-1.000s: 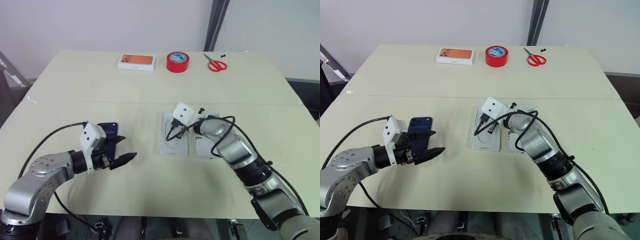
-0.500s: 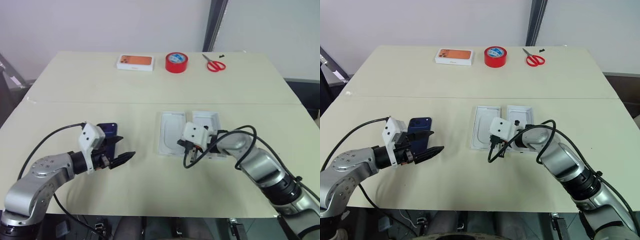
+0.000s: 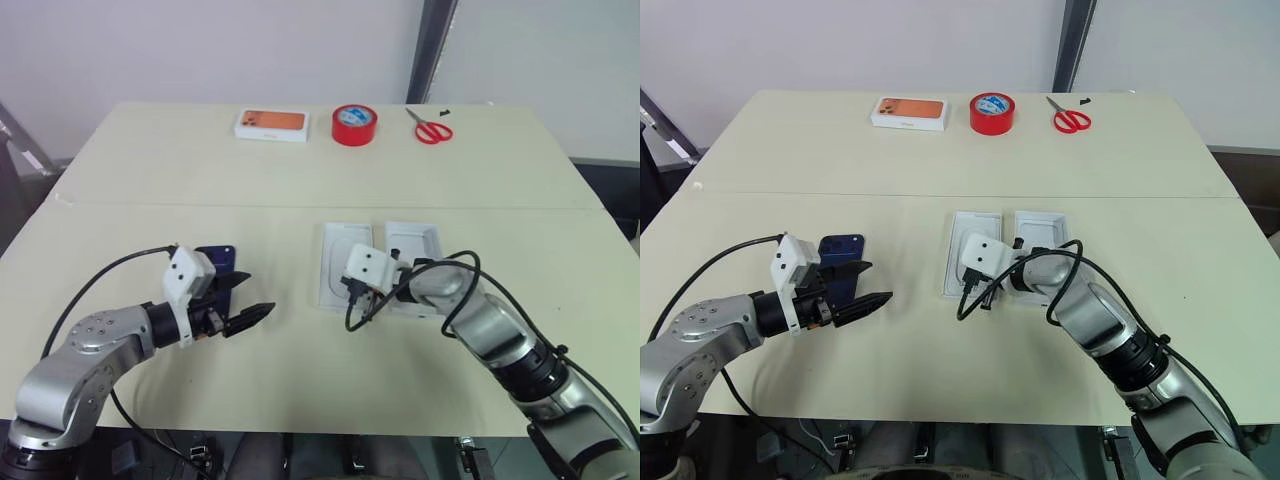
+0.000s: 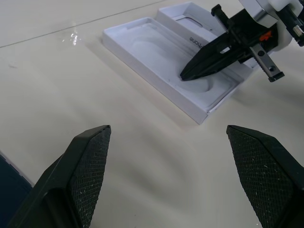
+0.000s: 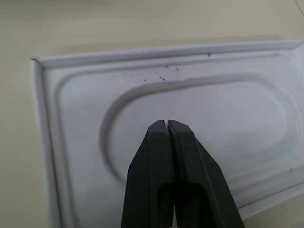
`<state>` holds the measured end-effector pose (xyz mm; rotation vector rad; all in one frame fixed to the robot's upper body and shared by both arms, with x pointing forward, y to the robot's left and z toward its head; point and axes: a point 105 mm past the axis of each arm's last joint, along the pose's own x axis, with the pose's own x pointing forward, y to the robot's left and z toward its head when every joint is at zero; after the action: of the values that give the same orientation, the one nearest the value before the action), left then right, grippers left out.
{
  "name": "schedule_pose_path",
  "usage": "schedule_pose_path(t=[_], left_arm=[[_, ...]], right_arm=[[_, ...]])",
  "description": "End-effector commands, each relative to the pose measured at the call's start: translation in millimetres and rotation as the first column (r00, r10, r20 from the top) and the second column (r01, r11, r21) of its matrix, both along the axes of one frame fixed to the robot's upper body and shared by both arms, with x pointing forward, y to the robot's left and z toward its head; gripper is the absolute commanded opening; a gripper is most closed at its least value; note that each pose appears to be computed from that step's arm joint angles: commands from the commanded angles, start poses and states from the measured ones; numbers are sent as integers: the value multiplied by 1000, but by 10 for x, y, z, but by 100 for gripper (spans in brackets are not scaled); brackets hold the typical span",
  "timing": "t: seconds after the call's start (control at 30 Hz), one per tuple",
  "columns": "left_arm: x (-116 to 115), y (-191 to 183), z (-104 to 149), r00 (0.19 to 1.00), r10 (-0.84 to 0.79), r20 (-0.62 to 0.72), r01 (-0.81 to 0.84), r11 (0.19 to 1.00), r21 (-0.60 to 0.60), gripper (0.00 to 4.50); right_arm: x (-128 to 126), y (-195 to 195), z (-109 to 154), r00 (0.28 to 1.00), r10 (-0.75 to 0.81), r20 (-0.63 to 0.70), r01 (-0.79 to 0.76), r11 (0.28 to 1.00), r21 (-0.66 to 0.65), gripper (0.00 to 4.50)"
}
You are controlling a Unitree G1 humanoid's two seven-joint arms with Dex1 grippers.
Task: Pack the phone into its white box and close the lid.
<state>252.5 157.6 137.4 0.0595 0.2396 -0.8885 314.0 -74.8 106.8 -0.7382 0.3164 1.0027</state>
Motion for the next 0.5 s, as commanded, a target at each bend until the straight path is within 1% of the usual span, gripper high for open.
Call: schedule_pose_path(t=[0.03,0.1,0.2,0.3,0.33,0.4,0.5], left_arm=[[23,84,119,998,37,48,-37,999,-8,412],[30,111,122,998,45,50,-45,999,-3,412],[25,157,98,998,45,51,-47,999,25,412],[-1,195,53,999,34,38,-36,998,57,412],[-8,198,44,999,29,35,-31,998,63,412],[-27,183,34,999,14,35,-16,997,70,412],[-86,110,10,999,-36,38,33,995,93,412]], right_arm=[[-126,41,325,996,82,39,-86,989,119,11],[-187,15,330,994,104,15,-105,985,136,11],[-309,-67,259,988,151,-24,-147,982,115,11],[-409,-86,227,980,185,-71,-175,976,128,11],[-429,-86,217,978,188,-93,-174,975,136,32],[-466,-82,191,974,198,-110,-183,974,131,100],[-466,-100,108,978,186,-97,-178,980,85,246]])
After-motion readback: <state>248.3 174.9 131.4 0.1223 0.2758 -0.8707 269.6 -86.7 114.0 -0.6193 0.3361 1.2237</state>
